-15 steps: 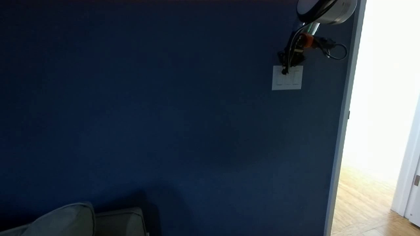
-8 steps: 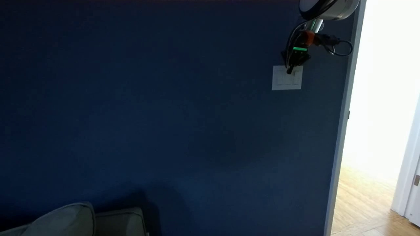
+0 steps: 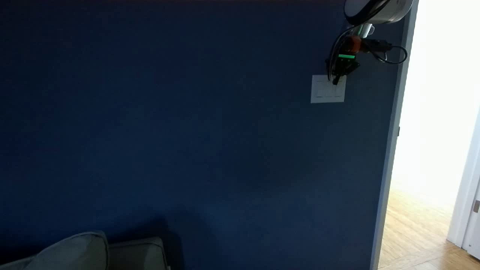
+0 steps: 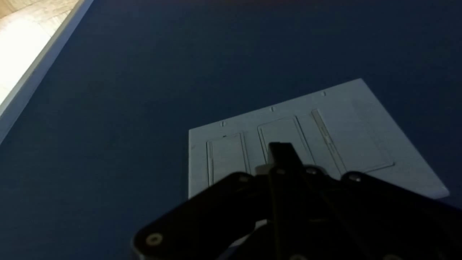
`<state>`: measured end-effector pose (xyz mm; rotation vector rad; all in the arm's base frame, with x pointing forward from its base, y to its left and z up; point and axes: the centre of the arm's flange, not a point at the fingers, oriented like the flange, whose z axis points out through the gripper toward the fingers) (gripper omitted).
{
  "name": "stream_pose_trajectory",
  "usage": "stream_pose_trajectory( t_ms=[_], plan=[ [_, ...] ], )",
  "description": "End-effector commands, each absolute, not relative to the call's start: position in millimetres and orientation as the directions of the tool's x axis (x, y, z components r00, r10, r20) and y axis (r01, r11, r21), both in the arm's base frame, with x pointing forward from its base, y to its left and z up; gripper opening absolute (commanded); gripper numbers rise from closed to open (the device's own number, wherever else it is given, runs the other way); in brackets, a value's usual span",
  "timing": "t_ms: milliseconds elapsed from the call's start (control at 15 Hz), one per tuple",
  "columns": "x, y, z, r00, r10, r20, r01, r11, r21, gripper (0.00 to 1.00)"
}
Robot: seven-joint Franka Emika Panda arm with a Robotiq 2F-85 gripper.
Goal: Turn all three light switches on
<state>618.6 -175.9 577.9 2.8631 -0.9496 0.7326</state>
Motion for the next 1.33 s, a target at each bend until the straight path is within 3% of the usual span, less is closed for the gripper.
stream_pose_trajectory(
  t_ms=[0, 733, 1267],
  plan=[
    [628.7, -176.8, 577.9, 0.695, -0.563, 0.449, -0.587, -0.804, -0.1, 0.0],
    [633.7, -167.4, 573.7, 0.697, -0.535, 0.476, -0.562, -0.821, -0.1, 0.0],
    [613.9, -174.4, 564.2, 0.703, -0.639, 0.313, -0.674, -0.738, 0.008, 0.0]
  ],
)
